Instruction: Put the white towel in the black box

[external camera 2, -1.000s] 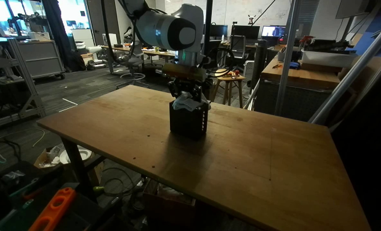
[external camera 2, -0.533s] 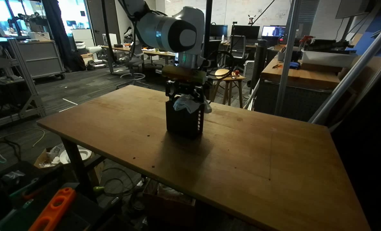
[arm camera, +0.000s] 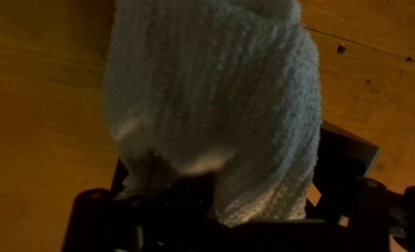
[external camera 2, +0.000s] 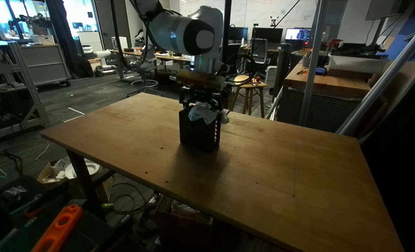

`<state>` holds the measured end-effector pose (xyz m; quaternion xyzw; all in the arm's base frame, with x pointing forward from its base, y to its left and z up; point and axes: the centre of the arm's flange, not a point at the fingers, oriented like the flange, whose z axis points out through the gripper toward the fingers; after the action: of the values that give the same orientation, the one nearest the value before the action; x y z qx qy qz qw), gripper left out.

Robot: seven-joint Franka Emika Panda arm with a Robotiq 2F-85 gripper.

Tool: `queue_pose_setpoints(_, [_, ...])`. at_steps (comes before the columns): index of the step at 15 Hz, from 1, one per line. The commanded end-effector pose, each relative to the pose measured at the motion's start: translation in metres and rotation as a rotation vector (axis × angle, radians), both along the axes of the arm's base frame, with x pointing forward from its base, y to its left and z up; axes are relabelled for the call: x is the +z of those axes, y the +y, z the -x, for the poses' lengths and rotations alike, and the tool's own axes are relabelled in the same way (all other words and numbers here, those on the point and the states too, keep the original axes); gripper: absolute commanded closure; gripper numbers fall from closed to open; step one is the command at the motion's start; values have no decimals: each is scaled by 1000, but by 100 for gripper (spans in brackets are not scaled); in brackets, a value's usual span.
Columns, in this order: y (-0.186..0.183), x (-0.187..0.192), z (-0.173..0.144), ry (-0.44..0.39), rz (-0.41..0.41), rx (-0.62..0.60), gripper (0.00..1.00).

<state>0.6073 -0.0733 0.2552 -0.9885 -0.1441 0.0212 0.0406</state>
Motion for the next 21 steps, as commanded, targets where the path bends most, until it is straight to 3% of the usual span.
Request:
queue_pose_setpoints(1, [-1, 26, -5, -4, 18, 16, 46])
queue_pose_setpoints(5, [-1, 45, -10, -8, 38, 38, 75])
queue_pose_setpoints(7, [0, 54, -12, -7, 49, 50, 66])
queue_pose_setpoints(14, [7, 63, -12, -3, 63, 75, 8])
queue_pose_setpoints(16, [8, 63, -12, -4, 63, 72, 6])
queue_pose_setpoints(21, [2, 74, -11, -7, 89, 76, 13])
